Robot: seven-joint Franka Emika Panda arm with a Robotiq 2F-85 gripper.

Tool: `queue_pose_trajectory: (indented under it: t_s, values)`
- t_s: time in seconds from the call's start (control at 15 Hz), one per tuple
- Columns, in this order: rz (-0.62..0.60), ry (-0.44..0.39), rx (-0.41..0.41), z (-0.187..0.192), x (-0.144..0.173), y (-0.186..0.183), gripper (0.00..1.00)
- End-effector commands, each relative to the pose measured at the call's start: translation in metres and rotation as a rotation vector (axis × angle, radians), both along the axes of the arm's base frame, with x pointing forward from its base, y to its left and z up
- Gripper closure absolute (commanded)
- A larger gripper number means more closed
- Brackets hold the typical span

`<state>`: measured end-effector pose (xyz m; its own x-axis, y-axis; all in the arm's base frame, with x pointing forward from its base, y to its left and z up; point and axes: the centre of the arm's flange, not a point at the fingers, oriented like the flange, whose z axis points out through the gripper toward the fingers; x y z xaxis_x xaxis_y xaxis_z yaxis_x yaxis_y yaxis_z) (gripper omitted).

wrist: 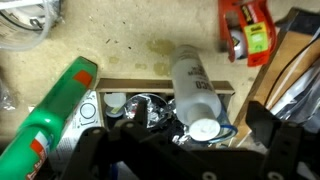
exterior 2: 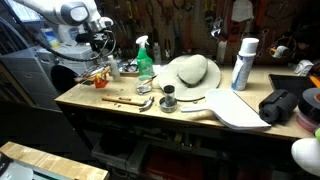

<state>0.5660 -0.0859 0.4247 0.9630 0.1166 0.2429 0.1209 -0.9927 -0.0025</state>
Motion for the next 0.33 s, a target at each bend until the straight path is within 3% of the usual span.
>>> queue_pose_trajectory:
  t_s: [0.0,0.13,0.2,0.27]
  values:
    - [0.197,0.025,0.044,0.032,-0.081,-0.030,0.00]
    - [0.299,0.002,0.075,0.048,-0.113,-0.038,0.00]
    - [0.211,0.014,0.040,0.038,-0.061,-0.020,0.00]
    - [0.221,0.002,0.043,0.046,-0.071,-0.024,0.00]
